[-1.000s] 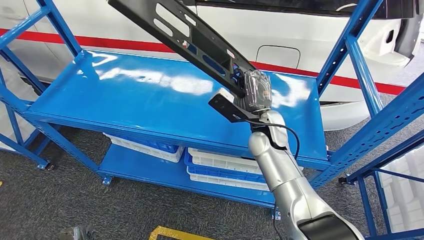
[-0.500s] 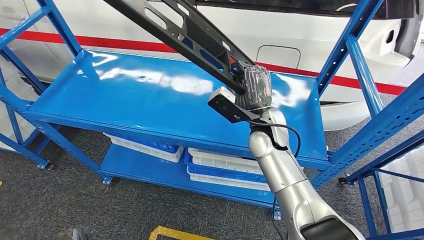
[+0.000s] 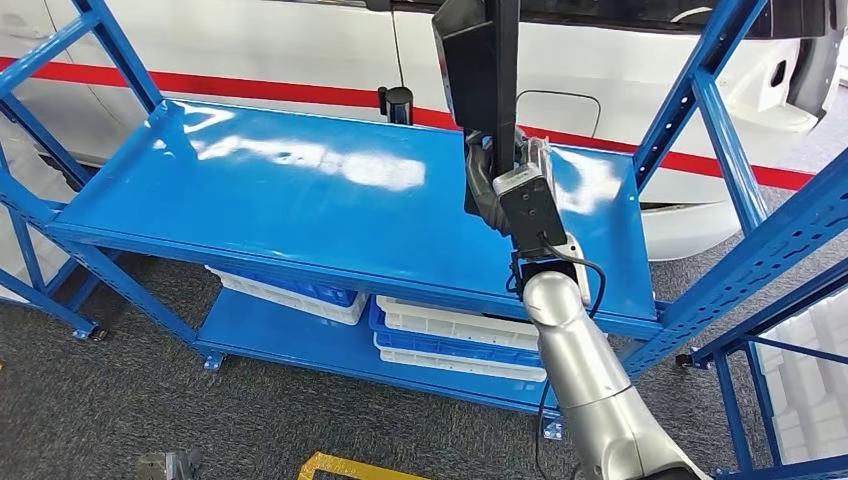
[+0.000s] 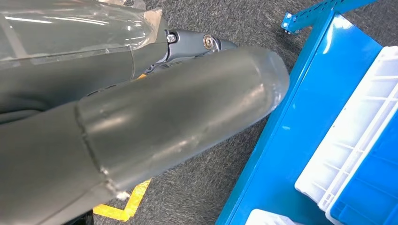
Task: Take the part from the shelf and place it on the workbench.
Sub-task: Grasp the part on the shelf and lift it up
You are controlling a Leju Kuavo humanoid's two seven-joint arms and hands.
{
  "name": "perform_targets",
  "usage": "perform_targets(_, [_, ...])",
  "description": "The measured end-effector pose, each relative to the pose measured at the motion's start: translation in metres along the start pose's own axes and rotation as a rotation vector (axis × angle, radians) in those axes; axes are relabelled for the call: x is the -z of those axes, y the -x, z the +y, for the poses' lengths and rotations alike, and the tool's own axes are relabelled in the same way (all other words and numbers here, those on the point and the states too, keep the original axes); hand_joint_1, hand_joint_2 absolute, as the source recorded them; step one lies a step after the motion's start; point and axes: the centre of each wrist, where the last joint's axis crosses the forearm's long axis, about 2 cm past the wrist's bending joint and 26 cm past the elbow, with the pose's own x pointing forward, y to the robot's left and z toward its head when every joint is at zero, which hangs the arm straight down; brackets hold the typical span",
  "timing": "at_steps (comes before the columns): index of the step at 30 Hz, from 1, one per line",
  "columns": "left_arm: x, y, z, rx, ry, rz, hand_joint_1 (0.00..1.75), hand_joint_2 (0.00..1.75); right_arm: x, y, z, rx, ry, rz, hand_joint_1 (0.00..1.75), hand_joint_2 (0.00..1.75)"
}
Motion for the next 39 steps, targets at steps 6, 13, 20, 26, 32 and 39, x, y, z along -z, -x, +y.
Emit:
perform_targets(6, [-0.002,0.001,-0.009,0.003,0.016,-0.005,0.0,0.0,0.003,-0.007,-0.008,-0.008,0.01,-0.024,1.57,1.75])
perform_targets(13, [-0.001,0.0,-0.006,-0.024,0.006,0.007,0.0,0.0,0.008,-0.009,-0.006,0.001,-0.007,-0.026,1.57,1.75])
perform_targets(20, [-0.001,0.002,0.008,-0.024,-0.008,0.009,0.0,0.0,0.017,-0.013,0.0,0.016,-0.011,-0.042,1.57,1.75])
perform_targets(26, [-0.005,0.006,0.028,-0.04,-0.016,0.007,0.0,0.0,0.02,-0.009,0.011,0.052,-0.021,-0.031,1.57,1.75])
perform_targets(32, [-0.006,0.008,0.04,-0.034,-0.028,0.01,0.0,0.0,0.027,-0.011,0.014,0.063,-0.018,-0.035,1.57,1.75])
perform_targets(39, [-0.006,0.008,0.046,-0.044,-0.036,0.01,0.0,0.0,0.027,-0.005,0.015,0.075,-0.025,-0.026,1.57,1.75])
